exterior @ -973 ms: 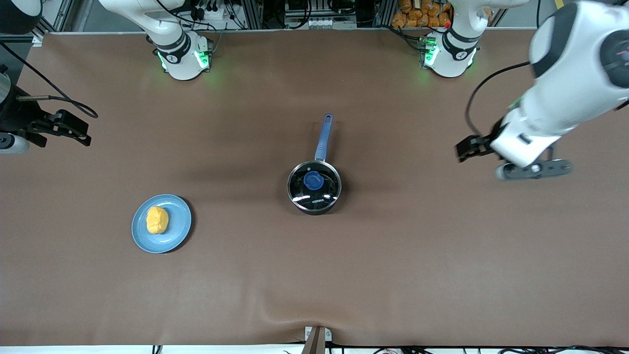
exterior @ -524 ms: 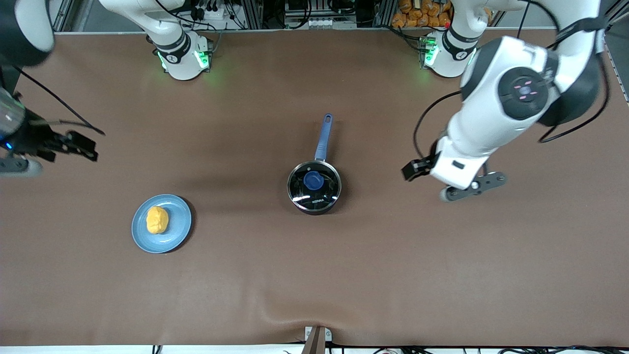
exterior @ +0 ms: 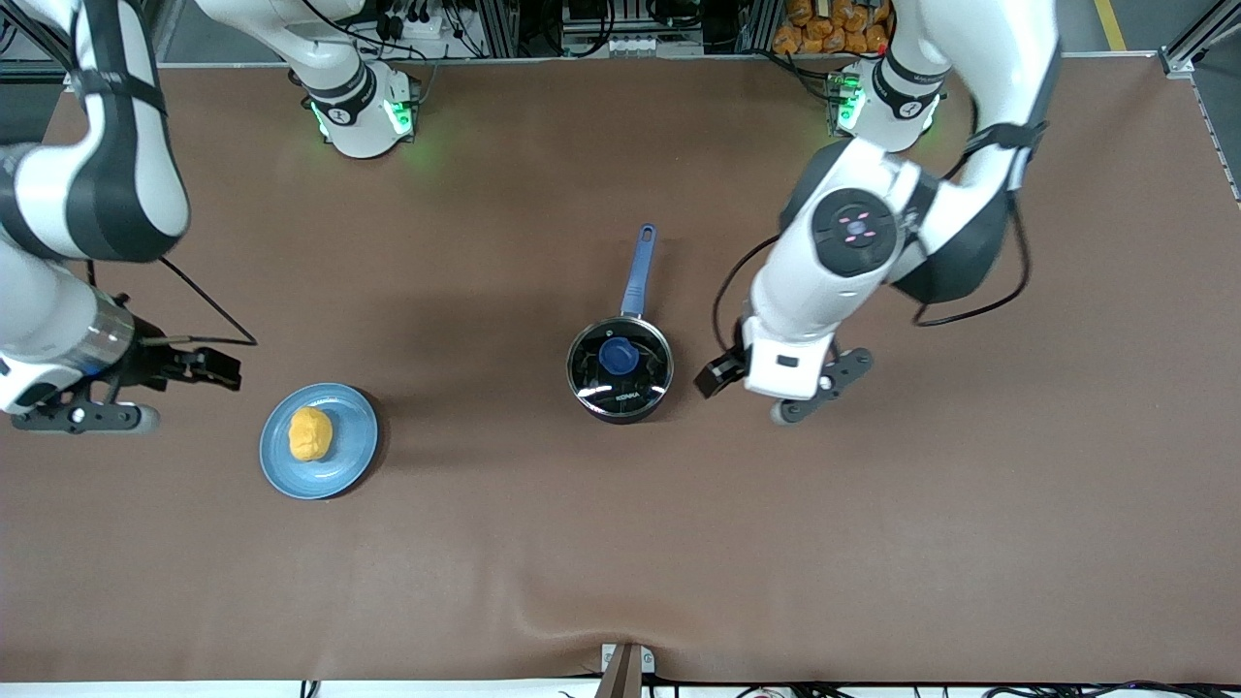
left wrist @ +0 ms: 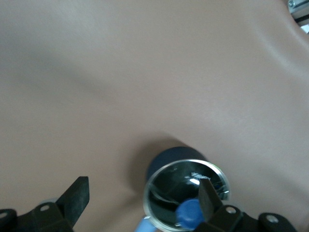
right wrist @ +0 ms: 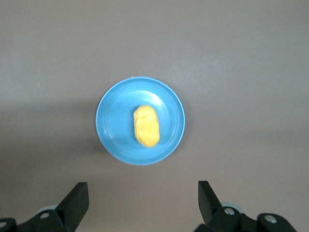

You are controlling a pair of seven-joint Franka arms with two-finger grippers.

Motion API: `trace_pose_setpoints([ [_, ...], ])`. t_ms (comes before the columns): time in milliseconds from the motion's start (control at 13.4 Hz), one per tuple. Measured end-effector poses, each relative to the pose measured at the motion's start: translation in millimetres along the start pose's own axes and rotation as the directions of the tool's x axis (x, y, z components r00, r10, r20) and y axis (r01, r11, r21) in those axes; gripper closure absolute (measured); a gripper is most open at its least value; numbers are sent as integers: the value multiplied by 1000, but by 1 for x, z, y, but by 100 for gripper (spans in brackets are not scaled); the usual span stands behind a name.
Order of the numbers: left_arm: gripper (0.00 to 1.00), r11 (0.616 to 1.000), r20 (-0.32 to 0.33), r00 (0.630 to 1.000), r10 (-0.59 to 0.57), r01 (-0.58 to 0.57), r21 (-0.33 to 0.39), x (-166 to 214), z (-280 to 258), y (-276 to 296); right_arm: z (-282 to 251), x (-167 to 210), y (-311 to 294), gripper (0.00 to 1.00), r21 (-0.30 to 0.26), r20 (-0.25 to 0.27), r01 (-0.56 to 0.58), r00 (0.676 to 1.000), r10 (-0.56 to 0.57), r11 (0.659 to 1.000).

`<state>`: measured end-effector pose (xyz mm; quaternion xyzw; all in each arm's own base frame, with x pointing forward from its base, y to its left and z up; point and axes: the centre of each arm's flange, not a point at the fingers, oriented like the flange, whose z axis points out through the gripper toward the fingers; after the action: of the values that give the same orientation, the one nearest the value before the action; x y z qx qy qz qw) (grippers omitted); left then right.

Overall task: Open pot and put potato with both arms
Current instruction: 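Reach the left gripper to the lid knob while the right gripper reaches the potato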

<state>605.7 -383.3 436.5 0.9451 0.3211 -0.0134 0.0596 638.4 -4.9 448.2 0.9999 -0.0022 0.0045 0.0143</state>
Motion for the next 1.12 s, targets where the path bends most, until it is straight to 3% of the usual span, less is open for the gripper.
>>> trace_pose_setpoints([
  [374, 0, 992, -47, 991, -123, 123, -14, -39, 54, 28, 84, -11, 2, 0, 7, -55, -10, 998, 11, 1000],
  [599, 0, 992, -104, 987, -120, 123, 17, -71, 90, 41, 120, -8, 0, 0, 22, -65, -24, 998, 25, 999],
  [898, 0, 991, -109, 986, -124, 128, 26, -92, 107, 47, 164, 0, -2, 0, 17, -94, -22, 995, 24, 1000],
  [1123, 0, 987, -111, 981, -161, 160, -20, -100, 114, 54, 194, 2, -3, 0, 13, -104, -21, 994, 22, 1000],
])
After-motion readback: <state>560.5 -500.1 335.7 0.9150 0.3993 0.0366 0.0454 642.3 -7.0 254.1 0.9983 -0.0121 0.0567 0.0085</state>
